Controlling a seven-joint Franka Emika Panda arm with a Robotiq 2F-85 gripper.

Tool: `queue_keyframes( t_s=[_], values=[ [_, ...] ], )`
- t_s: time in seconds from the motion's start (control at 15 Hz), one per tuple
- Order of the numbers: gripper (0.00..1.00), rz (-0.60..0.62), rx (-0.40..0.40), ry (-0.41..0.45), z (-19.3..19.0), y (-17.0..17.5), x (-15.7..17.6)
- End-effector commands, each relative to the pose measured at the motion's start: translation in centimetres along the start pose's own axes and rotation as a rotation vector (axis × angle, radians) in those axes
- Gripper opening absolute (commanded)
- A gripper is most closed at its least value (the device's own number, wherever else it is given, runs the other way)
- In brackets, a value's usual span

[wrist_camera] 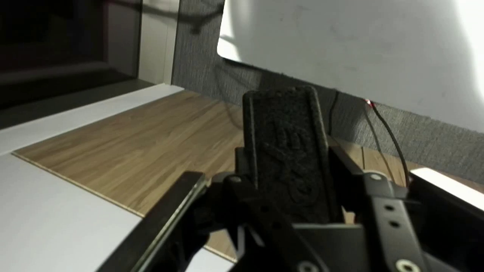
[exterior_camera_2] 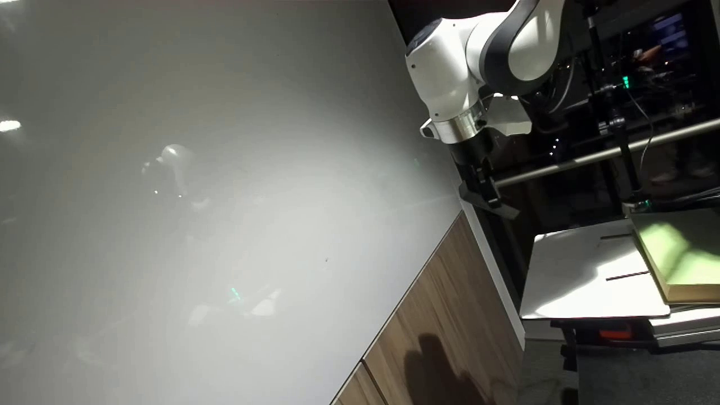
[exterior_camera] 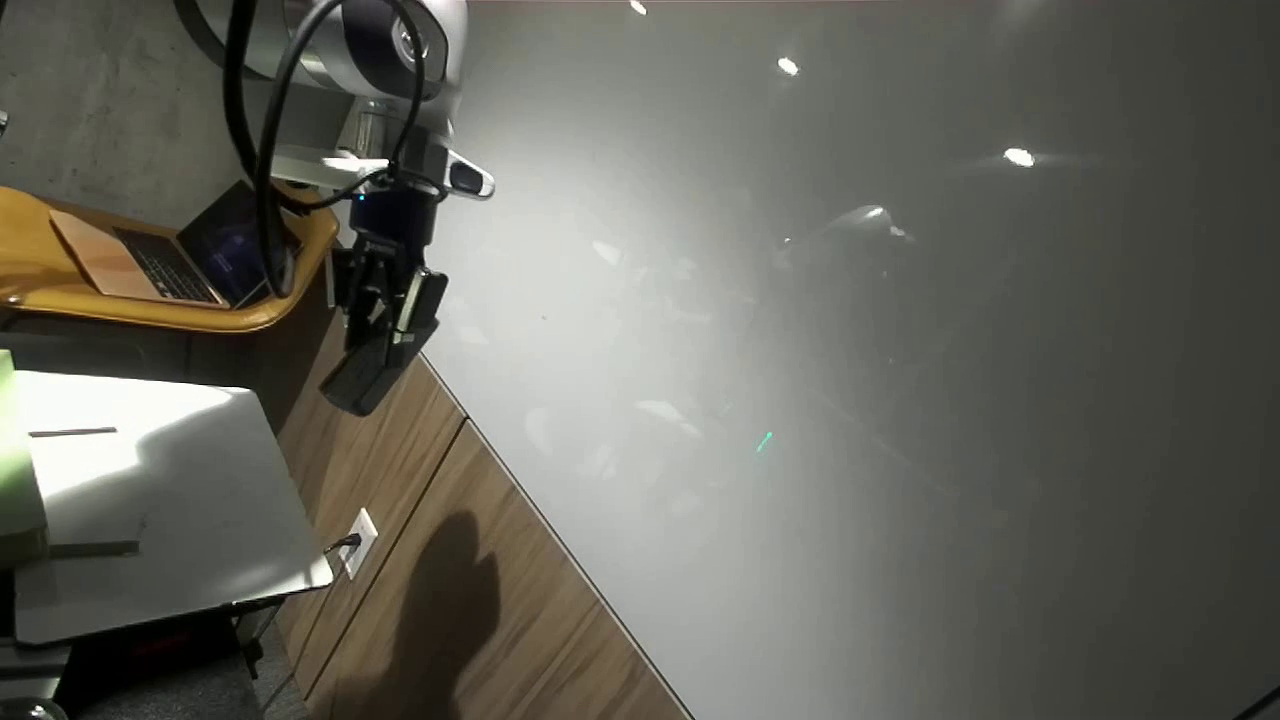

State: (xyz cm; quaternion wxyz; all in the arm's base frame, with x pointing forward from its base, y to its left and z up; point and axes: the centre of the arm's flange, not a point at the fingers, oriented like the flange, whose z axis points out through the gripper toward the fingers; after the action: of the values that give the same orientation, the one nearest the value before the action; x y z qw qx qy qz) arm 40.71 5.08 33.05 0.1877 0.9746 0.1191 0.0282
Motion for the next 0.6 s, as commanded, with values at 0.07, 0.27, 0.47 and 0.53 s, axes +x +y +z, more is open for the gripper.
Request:
queue_keyframes(
  t_s=[0.07, 0.27, 0.47, 0.53],
  values=[
    [0.28, 0.009, 0.05, -0.142, 1.1, -0.6, -2.3],
    [0.28, 0.027, 0.089, -0.196, 2.0, -1.1, -2.4],
    [0.28, 0.072, 0.137, -0.222, 2.9, -0.4, -1.5],
    [0.28, 0.097, 0.16, -0.242, 3.5, -0.2, -1.1]
  ],
)
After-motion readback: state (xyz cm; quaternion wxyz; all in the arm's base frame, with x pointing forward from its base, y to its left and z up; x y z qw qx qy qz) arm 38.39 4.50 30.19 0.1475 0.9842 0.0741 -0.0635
